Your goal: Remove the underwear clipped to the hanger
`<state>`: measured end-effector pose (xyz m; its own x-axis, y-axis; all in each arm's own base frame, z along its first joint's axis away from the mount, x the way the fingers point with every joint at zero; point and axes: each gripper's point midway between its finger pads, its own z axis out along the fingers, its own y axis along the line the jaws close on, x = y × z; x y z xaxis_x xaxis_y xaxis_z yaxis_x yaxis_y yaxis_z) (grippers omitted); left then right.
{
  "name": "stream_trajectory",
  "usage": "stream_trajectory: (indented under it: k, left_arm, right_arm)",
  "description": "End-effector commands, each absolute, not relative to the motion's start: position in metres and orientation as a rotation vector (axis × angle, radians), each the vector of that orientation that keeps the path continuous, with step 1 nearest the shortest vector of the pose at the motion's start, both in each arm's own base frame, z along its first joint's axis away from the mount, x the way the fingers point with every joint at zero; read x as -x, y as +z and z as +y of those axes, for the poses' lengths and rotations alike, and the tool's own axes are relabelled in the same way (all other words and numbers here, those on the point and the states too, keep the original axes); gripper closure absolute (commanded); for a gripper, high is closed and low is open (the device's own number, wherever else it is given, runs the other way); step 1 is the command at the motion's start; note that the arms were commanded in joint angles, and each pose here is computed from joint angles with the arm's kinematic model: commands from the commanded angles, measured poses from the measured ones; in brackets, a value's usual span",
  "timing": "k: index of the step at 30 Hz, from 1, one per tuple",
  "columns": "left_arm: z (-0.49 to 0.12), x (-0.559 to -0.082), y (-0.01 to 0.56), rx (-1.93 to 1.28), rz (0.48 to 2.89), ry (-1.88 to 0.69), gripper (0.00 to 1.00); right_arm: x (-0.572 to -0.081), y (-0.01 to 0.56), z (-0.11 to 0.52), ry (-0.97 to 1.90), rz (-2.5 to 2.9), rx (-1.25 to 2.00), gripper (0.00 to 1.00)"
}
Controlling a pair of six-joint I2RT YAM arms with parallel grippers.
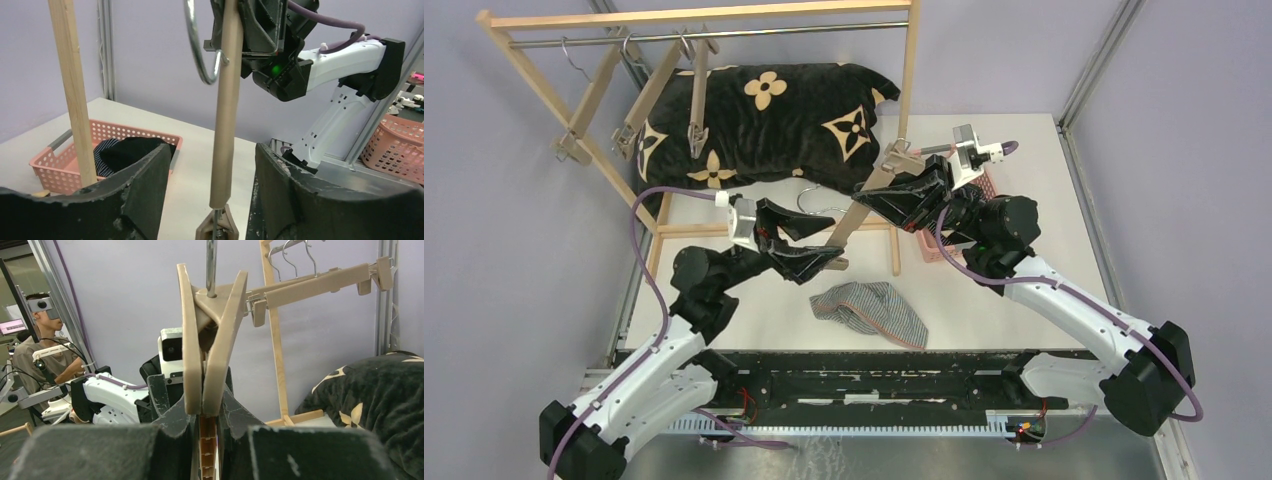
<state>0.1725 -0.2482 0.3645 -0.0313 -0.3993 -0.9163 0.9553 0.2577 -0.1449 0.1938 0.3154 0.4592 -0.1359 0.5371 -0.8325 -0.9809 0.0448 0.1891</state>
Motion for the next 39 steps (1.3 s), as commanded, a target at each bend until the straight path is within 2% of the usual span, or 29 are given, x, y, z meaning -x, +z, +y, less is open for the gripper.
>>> stream_trajectory:
  k: [1,4,5,10,12,14,16,19,20,22,23,35,39]
  left_arm:
    - [-0.249,-0.183,0.372,-0.692,1.101,-1.139,0.35]
    - [-0.25,-0.184,0.371,-0.7,1.11,-1.137,0.58]
    - [-0.251,-0.184,0.371,-0.704,1.112,-1.141,0.59]
    - [-0.252,-0.179,0.37,-0.715,1.106,-1.164,0.57]
    - [-0.253,-0.177,0.369,-0.722,1.099,-1.18,0.5]
    - [-0.255,-0.174,0.366,-0.735,1.102,-1.198,0.37]
    - [-0.256,-0.174,0.364,-0.739,1.103,-1.205,0.36]
    - [-0.256,-0.173,0.363,-0.741,1.097,-1.209,0.53]
    - [-0.256,-0.172,0.364,-0.743,1.09,-1.209,0.63]
    - [-0.255,-0.173,0.366,-0.73,1.089,-1.209,0.91]
    - [-0.254,-0.175,0.367,-0.71,1.093,-1.206,0.97]
    - [-0.245,-0.168,0.392,-0.666,1.081,-1.202,0.97]
    - [-0.239,-0.169,0.413,-0.61,1.129,-1.2,0.97]
  right_arm:
    - [-0.173,0.494,0.304,1.462,0.816,0.662,0.99]
    - [-0.171,0.496,0.304,1.465,0.811,0.666,0.99]
    - [-0.17,0.496,0.304,1.466,0.809,0.667,0.99]
    - [-0.171,0.499,0.304,1.458,0.798,0.663,0.99]
    - [-0.173,0.5,0.305,1.456,0.794,0.66,0.99]
    - [-0.173,0.502,0.305,1.457,0.787,0.658,0.99]
    - [-0.174,0.504,0.306,1.461,0.784,0.655,0.99]
    - [-0.173,0.506,0.308,1.468,0.78,0.659,0.99]
    - [-0.173,0.505,0.308,1.47,0.782,0.659,0.99]
    - [-0.173,0.503,0.309,1.469,0.788,0.659,0.99]
    - [-0.174,0.502,0.309,1.468,0.791,0.66,0.99]
    - [-0.179,0.484,0.314,1.441,0.86,0.678,0.98]
    - [-0.189,0.472,0.314,1.368,0.922,0.672,0.73]
